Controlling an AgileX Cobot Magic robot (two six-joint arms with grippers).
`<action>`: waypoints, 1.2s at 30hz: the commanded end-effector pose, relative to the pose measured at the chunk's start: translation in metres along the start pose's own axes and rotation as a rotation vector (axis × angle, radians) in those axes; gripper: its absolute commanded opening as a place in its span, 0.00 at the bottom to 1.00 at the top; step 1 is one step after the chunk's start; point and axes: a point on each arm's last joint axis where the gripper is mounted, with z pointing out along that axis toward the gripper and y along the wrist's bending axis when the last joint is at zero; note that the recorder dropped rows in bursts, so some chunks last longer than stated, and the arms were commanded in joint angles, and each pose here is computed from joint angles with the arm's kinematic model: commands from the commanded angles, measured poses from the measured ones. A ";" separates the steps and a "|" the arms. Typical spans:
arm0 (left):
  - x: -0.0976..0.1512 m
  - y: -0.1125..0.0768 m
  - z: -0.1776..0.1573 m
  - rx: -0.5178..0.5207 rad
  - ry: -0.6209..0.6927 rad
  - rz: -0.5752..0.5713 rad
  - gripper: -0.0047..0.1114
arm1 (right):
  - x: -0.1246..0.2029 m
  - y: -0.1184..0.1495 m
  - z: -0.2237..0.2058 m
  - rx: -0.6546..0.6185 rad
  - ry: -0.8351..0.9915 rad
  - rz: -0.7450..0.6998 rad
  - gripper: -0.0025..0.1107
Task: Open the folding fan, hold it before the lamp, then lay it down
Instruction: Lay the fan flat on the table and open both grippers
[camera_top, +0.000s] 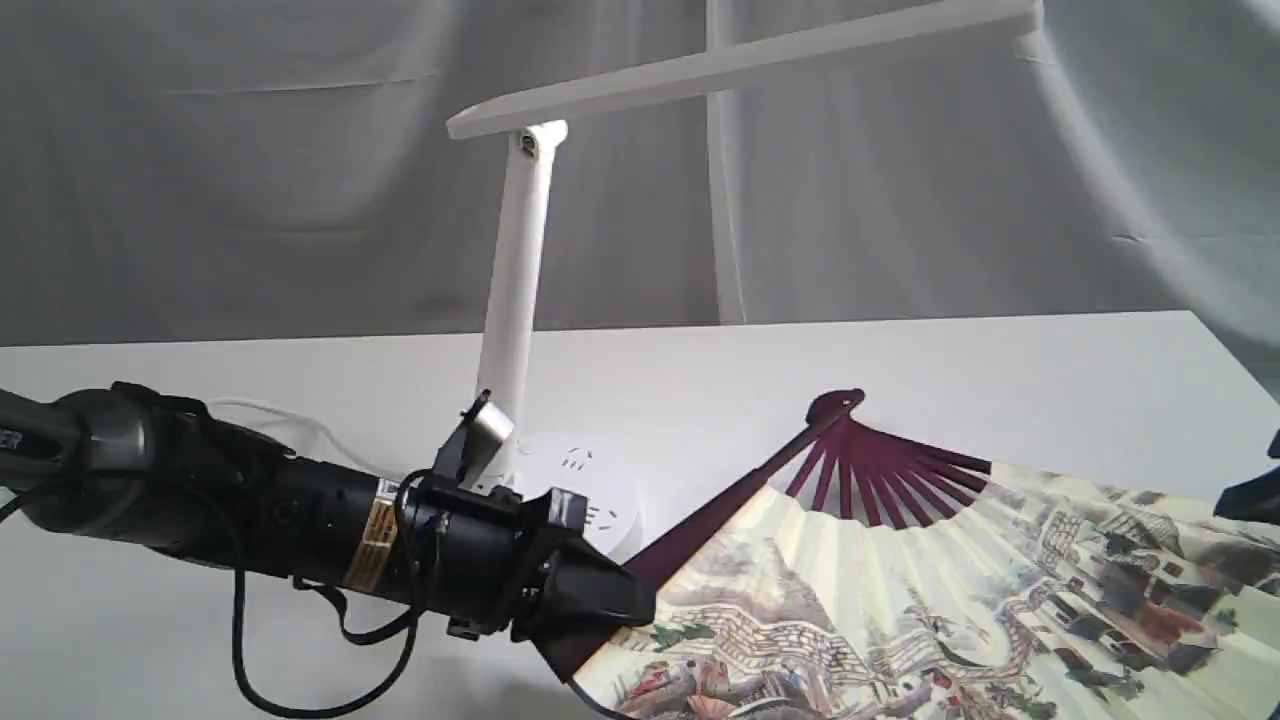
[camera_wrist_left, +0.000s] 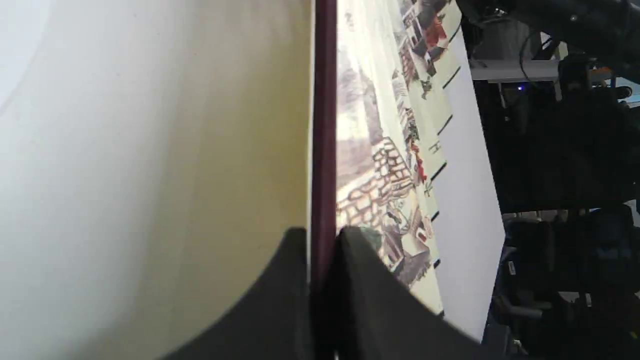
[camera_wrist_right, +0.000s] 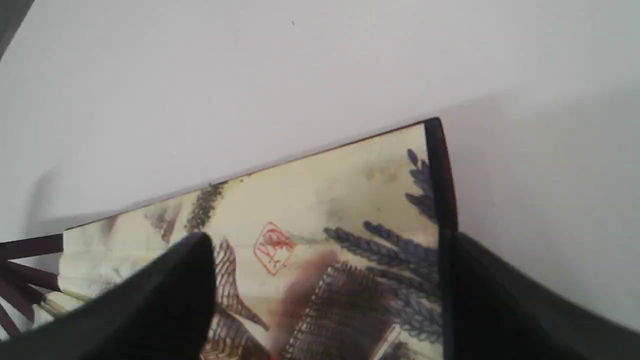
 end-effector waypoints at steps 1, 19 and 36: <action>-0.002 -0.004 -0.001 -0.016 -0.003 0.036 0.04 | -0.014 0.010 -0.007 -0.059 -0.022 -0.050 0.64; 0.001 0.002 -0.001 -0.081 0.028 0.053 0.06 | -0.039 0.048 -0.027 -0.159 0.030 -0.120 0.64; -0.001 0.008 -0.009 -0.113 0.025 0.032 0.53 | -0.016 0.079 -0.016 -0.302 0.201 -0.185 0.64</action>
